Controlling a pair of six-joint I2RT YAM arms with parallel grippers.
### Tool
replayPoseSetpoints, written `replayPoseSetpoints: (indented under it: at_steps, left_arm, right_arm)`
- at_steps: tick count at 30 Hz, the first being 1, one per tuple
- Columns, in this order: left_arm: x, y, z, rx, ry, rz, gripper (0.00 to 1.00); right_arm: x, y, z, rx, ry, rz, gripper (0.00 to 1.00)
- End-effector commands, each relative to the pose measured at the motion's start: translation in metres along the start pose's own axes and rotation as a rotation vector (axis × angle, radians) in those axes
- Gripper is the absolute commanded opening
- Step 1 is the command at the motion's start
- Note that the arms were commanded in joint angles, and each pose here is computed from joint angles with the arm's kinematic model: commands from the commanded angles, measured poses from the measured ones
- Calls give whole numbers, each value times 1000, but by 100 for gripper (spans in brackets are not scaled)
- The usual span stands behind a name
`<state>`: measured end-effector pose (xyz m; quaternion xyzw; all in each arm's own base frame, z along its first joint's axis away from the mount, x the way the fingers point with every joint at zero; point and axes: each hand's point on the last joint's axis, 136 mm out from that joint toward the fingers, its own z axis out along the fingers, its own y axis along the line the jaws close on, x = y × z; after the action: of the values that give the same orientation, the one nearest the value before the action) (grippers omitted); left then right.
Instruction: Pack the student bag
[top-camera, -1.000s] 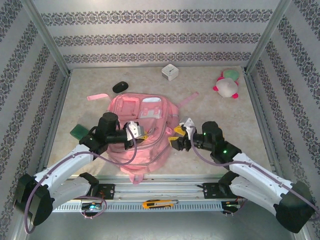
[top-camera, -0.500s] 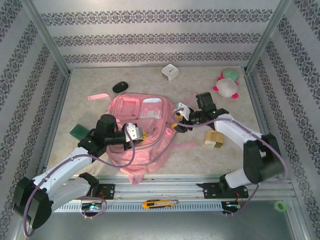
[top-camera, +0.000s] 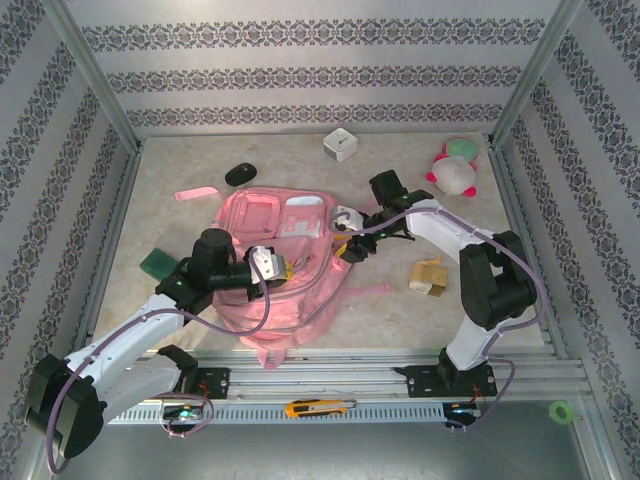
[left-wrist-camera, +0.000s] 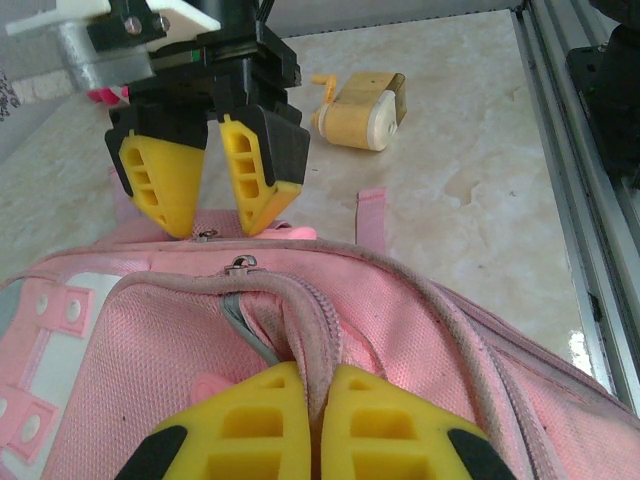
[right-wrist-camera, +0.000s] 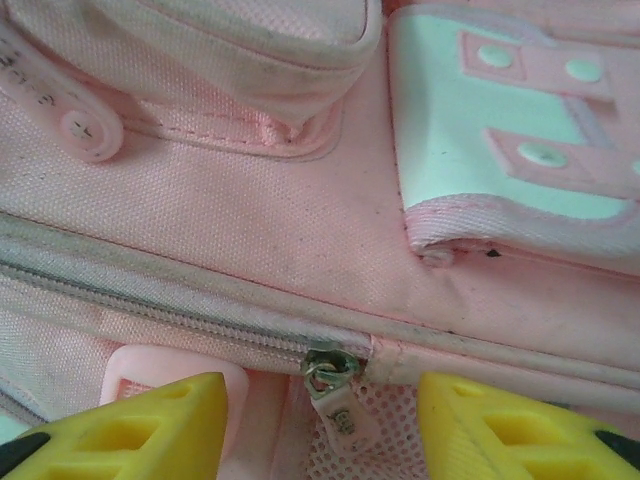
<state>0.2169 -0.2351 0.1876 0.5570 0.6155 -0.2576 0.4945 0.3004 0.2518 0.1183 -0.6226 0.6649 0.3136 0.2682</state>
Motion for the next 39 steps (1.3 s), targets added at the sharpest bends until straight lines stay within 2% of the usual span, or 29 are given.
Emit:
replayPoseSetpoints:
  at_steps: [1, 7, 10, 14, 18, 23, 32, 39]
  left_arm:
    - [-45, 9, -11, -20, -152, 115, 0]
    - [-45, 10, -10, -29, -149, 116, 0]
    - [-44, 11, -10, -35, -147, 114, 0]
    - [-46, 12, -10, -40, -154, 114, 0]
    - [-46, 13, -10, -40, -155, 113, 0]
    - [-46, 13, -12, -48, -150, 118, 0]
    - [-39, 20, -11, -90, -114, 113, 0]
    - [-32, 32, -10, -150, -66, 109, 0]
  right_arm:
    - [12, 8, 9, -44, 83, 35, 51]
    - [17, 10, 12, -51, 110, 86, 46]
    - [7, 18, 5, -67, 67, 84, 43]
    - [-15, 25, -5, -104, -55, 104, 39]
    - [-17, 20, -5, -90, -62, 132, 39]
    - [-14, 11, -4, -70, -49, 165, 28]
    - [-19, 10, -10, -30, -57, 183, 1]
    - [-40, 22, -26, 4, -102, 170, 0]
